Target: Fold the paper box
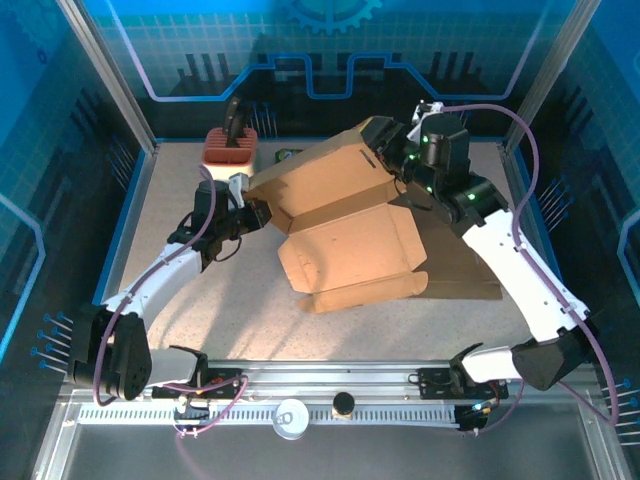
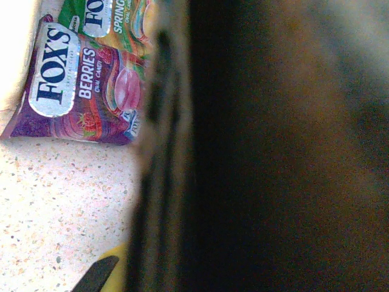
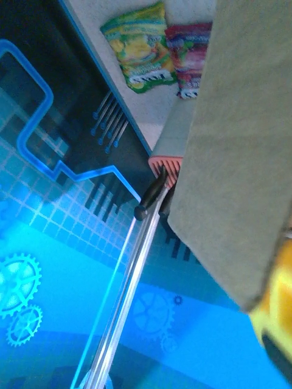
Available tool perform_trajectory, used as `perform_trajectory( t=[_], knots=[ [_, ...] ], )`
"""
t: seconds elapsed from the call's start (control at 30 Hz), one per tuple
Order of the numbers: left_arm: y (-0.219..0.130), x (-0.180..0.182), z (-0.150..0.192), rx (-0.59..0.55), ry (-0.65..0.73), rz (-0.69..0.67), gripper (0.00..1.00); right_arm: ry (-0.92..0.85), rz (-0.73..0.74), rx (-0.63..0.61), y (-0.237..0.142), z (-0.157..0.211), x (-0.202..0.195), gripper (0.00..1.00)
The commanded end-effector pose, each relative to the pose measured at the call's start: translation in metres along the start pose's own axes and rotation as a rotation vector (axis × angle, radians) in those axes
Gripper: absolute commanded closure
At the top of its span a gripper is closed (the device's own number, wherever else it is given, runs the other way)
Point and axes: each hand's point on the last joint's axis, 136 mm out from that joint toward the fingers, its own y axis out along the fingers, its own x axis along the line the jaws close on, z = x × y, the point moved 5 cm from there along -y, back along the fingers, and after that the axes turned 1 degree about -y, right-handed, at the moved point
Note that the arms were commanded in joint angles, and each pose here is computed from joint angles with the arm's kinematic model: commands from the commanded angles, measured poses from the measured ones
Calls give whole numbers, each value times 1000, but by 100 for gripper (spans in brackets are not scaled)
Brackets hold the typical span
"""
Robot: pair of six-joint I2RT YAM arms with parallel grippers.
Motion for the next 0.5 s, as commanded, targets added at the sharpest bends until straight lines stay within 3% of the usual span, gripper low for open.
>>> perform_trajectory(
  t=[0.0, 0.17, 0.27, 0.47],
  knots=[
    [-8, -10, -6, -31, -6, 28, 100, -36, -22, 40, -8, 0, 7, 67],
    [-9, -11, -10, -38, -24, 19, 100, -111, 19, 106, -30, 8, -1, 60],
    [-7, -11, -10, -31, -33, 12, 100, -183, 33, 101, -56, 2, -6, 49],
    [-3, -9, -13, 0, -49, 6, 100, -348, -164, 81, -107, -23, 10, 31]
  ],
)
